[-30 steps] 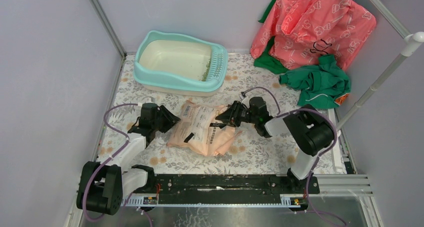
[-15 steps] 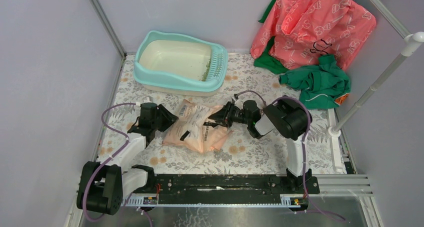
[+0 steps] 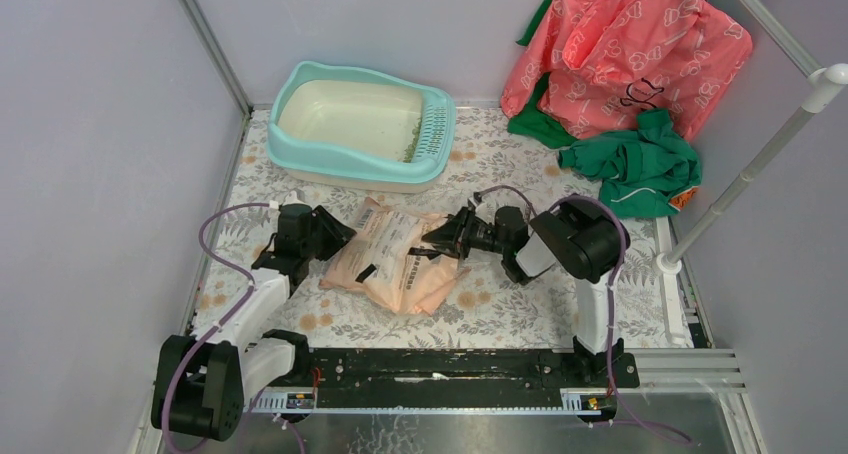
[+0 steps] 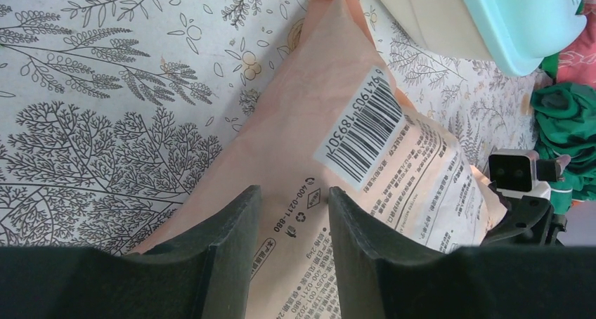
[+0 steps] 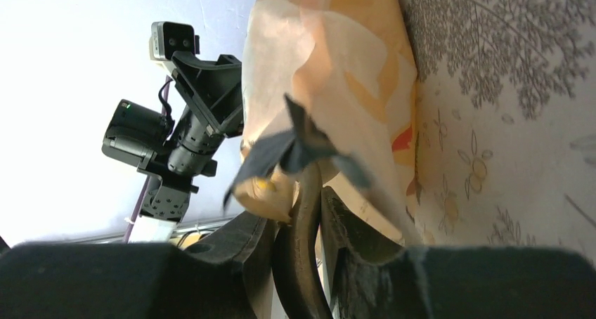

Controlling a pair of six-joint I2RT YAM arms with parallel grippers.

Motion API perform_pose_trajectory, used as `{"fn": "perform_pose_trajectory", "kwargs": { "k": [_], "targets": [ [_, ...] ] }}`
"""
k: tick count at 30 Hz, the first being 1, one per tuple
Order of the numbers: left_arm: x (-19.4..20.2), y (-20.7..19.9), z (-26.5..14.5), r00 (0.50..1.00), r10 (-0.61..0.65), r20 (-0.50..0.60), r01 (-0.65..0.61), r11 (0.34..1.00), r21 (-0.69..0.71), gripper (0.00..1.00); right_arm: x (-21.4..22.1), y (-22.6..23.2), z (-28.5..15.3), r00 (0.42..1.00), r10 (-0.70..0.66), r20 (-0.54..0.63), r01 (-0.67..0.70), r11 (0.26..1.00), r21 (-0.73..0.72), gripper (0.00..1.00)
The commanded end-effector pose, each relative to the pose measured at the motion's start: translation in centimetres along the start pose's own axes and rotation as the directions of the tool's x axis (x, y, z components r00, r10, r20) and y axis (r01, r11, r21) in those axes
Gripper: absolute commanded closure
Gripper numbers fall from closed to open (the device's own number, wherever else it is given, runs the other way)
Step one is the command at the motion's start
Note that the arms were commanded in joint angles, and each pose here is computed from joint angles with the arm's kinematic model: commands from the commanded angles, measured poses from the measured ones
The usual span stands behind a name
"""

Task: Fill the litter box with clean litter
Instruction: 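Scoop the cat litter from the cat litter bag.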

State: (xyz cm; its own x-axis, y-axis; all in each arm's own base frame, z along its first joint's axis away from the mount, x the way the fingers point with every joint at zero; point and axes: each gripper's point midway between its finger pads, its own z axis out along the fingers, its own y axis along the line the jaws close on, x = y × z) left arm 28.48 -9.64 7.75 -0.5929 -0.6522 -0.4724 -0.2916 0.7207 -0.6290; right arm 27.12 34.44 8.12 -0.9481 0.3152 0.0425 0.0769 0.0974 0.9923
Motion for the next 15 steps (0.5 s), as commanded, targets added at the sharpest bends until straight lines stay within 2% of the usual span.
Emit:
{"fn": "perform_pose_trajectory", "kwargs": {
  "k": [1,15],
  "targets": [
    [-1.0,-1.5,-0.6,1.000,0.019,0.024,-0.020,0.999,0.041,0.53,0.7,5.1,-2.2,0.993,-0.121,-0.009,0.118,0.982,-0.149,1.00],
    [-1.4,-1.7,-0.9,0.999,0.028,0.034,-0.029,0.999,0.035,0.53,-0.5,1.7,-8.2,0.997,-0.058,0.060,0.064,0.992,-0.105,1.00]
  ]
}}
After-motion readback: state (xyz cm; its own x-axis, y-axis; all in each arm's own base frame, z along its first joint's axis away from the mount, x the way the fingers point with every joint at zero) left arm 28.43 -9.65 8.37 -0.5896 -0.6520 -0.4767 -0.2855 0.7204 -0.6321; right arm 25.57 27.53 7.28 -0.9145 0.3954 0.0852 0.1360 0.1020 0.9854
